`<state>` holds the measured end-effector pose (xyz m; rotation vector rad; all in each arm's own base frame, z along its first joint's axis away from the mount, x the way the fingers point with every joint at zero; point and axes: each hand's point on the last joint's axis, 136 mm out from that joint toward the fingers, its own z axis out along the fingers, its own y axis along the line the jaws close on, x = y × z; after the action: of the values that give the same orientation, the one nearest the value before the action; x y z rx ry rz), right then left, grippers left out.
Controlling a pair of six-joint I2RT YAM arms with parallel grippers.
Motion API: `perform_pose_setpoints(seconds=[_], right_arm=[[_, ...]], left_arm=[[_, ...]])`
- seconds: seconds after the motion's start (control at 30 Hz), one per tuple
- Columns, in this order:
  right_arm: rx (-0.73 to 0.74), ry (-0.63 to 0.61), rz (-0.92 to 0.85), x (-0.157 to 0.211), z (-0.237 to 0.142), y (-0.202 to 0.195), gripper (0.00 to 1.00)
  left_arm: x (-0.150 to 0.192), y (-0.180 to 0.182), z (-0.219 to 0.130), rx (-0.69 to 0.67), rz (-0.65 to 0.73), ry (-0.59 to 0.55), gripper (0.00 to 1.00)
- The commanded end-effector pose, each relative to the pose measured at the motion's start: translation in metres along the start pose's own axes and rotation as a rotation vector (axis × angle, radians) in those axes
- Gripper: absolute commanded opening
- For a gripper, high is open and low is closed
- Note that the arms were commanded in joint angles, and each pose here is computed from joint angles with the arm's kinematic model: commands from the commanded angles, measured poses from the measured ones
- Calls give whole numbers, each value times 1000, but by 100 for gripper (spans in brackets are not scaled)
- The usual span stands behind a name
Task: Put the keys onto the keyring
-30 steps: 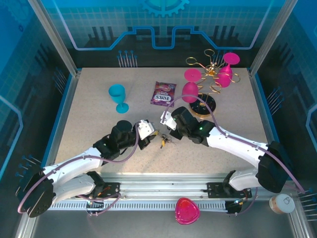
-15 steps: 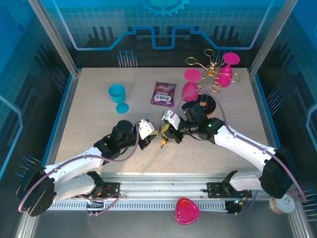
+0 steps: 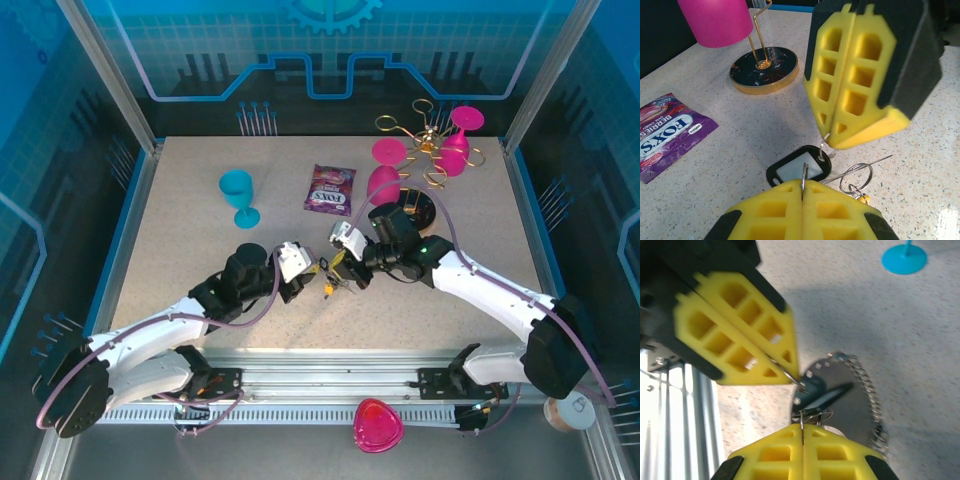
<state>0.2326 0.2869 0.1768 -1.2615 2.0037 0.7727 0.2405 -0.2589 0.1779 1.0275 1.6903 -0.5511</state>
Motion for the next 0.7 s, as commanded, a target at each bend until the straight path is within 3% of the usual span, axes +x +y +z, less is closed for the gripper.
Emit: perform_pose_setpoints(seconds=[0.0, 0.3, 0.67], right_arm=[[90, 14, -56, -4, -11, -15, 0], [-78, -51, -67, -26, -8, 11, 0], [-88, -3, -84, -18, 1, 10, 0]], left_arm=[[-11, -3, -4, 7, 7, -47, 0], [-11, -5, -1, 23, 10, -45, 0], [-11, -5, 1, 27, 16, -41, 0]])
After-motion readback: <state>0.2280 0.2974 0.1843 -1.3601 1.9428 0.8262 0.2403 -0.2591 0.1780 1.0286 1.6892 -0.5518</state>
